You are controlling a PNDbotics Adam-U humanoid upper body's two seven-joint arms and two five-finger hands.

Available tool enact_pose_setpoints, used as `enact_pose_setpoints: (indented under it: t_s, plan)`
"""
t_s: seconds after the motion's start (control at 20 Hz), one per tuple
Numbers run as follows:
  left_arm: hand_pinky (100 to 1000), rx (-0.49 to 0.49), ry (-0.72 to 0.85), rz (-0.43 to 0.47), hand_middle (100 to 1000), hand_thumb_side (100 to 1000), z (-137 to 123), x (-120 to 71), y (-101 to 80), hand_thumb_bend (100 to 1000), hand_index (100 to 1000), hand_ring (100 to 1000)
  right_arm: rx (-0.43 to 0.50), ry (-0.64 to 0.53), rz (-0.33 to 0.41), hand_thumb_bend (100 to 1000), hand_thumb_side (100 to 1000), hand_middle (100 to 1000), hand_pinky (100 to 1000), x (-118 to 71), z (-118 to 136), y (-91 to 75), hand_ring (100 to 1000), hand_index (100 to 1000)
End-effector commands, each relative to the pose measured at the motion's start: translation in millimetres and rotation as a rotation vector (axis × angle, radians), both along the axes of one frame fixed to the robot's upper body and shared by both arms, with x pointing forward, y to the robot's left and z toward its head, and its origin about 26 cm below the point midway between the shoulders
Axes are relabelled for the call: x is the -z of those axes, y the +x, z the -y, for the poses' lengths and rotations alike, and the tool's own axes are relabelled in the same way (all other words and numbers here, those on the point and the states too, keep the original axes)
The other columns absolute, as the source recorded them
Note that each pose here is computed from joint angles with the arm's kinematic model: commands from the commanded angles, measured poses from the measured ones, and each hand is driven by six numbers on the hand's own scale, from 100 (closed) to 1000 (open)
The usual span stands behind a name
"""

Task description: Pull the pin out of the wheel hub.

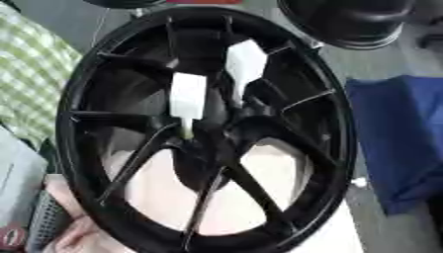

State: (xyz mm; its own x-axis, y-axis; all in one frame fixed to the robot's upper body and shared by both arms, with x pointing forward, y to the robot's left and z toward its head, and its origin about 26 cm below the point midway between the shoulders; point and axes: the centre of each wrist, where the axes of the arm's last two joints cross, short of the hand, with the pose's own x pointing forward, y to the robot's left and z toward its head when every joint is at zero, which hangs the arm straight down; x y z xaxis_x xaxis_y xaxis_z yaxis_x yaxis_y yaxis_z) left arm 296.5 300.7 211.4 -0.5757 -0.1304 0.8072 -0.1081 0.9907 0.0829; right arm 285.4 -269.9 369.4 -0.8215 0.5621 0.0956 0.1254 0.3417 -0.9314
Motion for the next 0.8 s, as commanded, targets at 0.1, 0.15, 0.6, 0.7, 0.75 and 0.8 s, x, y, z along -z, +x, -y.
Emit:
enact_pose_setpoints:
  t_s: [0.1, 0.15, 0.6, 0.7, 0.75, 0.8]
  plan:
    - [701, 0.007, 0.040, 0.033, 553, 721, -1.3, -11.8, -2.6, 380, 725, 814, -0.021, -0.149, 0.046, 101, 468, 745, 863, -7.2, -7.3, -6.2, 831, 785]
    - [701, 0.005, 0.040, 0.033, 553, 721, -1.6, -11.8, -2.7, 379, 725, 814, -0.038, -0.180, 0.052, 104, 465, 744, 859, -6.6, -11.4, -5.8, 827, 784]
    - [701, -0.014, 0.034, 0.021, 552, 725, -4.5, -7.5, -4.3, 378, 725, 814, -0.067, -0.588, 0.011, 174, 454, 750, 859, -48.9, -52.4, 3.2, 834, 791]
    - [701, -0.014, 0.034, 0.020, 552, 725, -4.3, -7.4, -4.2, 378, 725, 814, -0.078, -0.637, -0.025, 211, 446, 760, 863, -51.8, -56.0, 8.7, 844, 802]
    - [701, -0.014, 0.034, 0.020, 552, 725, -4.3, -7.4, -4.2, 378, 725, 814, -0.082, -0.654, -0.036, 260, 430, 776, 868, -52.2, -57.0, 11.2, 856, 822]
    - [701, -0.014, 0.034, 0.019, 552, 726, -4.3, -7.3, -4.3, 378, 725, 814, -0.084, -0.672, -0.046, 280, 430, 784, 871, -51.8, -58.0, 13.8, 863, 830]
